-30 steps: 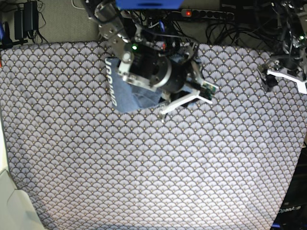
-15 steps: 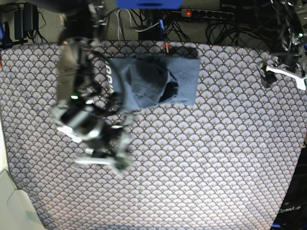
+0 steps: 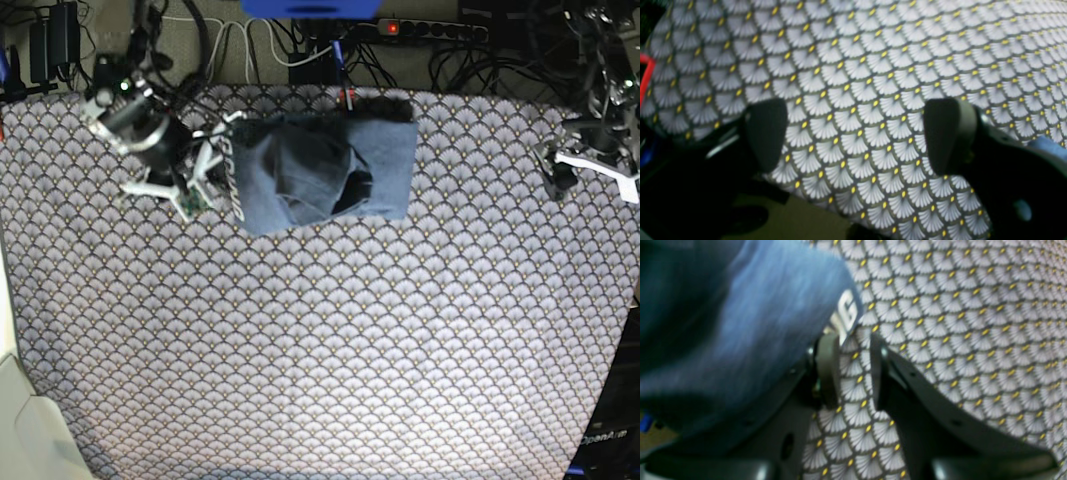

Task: Fold the T-shirt properly
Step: 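Grasp the folded bundle edge with the right gripper and fold it over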

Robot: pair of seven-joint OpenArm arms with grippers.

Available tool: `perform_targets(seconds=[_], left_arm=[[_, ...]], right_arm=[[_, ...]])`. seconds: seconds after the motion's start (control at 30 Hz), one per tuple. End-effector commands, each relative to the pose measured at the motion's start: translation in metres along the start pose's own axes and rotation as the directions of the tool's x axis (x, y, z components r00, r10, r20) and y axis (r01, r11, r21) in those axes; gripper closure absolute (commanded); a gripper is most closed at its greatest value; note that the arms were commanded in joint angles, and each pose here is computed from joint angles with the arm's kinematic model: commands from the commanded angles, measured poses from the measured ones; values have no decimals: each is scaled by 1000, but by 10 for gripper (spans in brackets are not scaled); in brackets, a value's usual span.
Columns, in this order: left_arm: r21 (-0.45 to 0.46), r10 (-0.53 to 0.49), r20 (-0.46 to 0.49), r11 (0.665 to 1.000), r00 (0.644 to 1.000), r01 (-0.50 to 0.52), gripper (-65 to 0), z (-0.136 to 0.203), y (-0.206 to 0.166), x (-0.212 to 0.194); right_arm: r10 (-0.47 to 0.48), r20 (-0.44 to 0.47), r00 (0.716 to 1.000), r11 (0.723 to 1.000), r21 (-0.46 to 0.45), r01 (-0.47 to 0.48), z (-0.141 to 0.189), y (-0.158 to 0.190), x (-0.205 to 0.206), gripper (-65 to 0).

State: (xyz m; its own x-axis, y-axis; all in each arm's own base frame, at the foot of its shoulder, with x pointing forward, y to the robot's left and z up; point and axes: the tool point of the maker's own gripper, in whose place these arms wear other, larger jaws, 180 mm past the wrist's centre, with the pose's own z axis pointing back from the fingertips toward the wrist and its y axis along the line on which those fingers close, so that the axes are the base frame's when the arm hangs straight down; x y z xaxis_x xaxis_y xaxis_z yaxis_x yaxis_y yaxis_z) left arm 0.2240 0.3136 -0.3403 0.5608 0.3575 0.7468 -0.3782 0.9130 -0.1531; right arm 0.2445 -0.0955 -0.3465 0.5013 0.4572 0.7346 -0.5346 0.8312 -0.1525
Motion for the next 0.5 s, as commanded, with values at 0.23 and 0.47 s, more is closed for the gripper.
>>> perform_targets(seconds=[0.23,0.47], left_arm=[[-4,-11,41,1000,999,12,-633,2,-1,13],[-5,-12,40,1000,999,13,-633,3,-1,13]], right_arm=[[-26,65,998,994,111,19,1,47,11,-166],[-33,132,991,966,257,-2,-4,107,41,-165]])
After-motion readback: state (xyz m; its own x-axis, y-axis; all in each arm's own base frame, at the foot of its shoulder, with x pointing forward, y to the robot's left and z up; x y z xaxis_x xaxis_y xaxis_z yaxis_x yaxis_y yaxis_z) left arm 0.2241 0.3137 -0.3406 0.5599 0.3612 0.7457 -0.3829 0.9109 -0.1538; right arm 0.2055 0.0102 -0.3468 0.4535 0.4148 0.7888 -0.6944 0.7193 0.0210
